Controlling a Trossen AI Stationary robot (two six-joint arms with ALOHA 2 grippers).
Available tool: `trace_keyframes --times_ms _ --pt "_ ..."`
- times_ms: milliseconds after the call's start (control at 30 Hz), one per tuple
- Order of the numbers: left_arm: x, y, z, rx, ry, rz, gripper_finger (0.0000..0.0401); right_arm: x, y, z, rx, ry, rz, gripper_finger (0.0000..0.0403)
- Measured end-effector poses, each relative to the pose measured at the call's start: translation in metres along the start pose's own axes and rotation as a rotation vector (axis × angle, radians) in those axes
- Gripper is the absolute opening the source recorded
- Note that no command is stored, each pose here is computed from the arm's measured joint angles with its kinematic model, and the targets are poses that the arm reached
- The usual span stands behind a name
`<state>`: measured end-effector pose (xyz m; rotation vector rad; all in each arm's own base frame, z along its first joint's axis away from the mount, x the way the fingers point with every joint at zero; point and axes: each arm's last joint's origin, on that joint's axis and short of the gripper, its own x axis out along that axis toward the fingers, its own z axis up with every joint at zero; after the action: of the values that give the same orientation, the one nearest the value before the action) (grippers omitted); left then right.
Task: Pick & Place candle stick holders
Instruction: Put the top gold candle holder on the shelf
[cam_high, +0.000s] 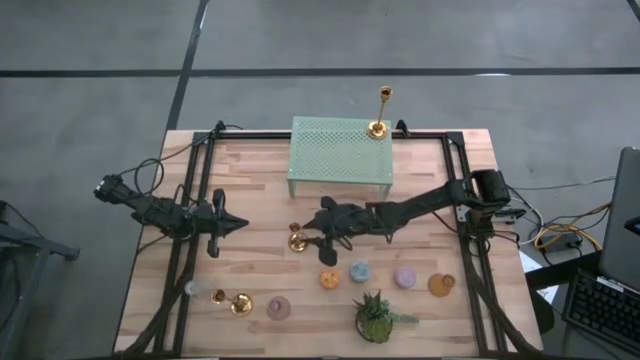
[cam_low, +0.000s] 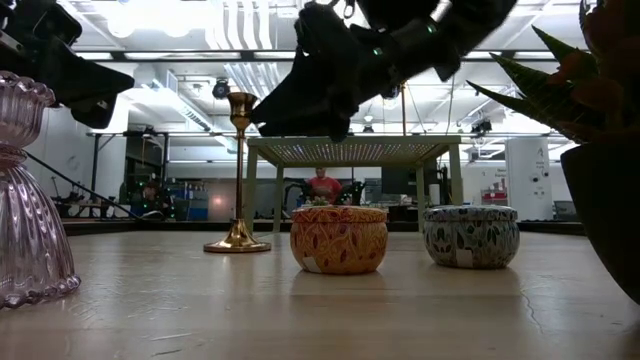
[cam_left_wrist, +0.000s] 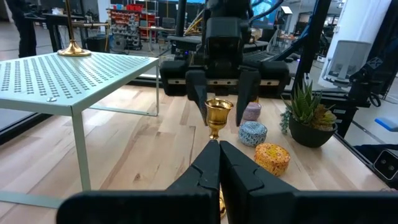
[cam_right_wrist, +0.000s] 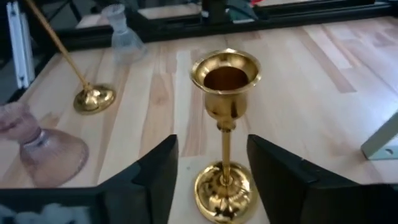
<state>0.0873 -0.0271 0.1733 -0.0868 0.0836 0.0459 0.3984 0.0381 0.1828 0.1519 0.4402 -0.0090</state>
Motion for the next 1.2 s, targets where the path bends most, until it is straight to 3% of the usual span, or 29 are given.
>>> trace_keyframes --times_ms 267,500,833,1200 --pt "0.000 0.000 0.000 0.000 0.000 0.000 0.0005 -0.002 -0.004 -0.012 0.019 -0.063 -0.051 0.0220" --pt "0.000 0.000 0.000 0.001 0.001 0.000 0.0005 0.030 -0.004 -0.030 -0.014 -0.018 -0.062 0.0221" --pt "0.001 0.000 -0.001 0.006 0.011 0.001 0.0005 0.049 -0.004 -0.026 -0.037 -0.046 -0.062 0.0217" --pt "0.001 0.000 -0.001 0.007 0.012 0.001 0.0005 0.043 -0.002 -0.018 -0.054 -0.069 -0.055 0.0132"
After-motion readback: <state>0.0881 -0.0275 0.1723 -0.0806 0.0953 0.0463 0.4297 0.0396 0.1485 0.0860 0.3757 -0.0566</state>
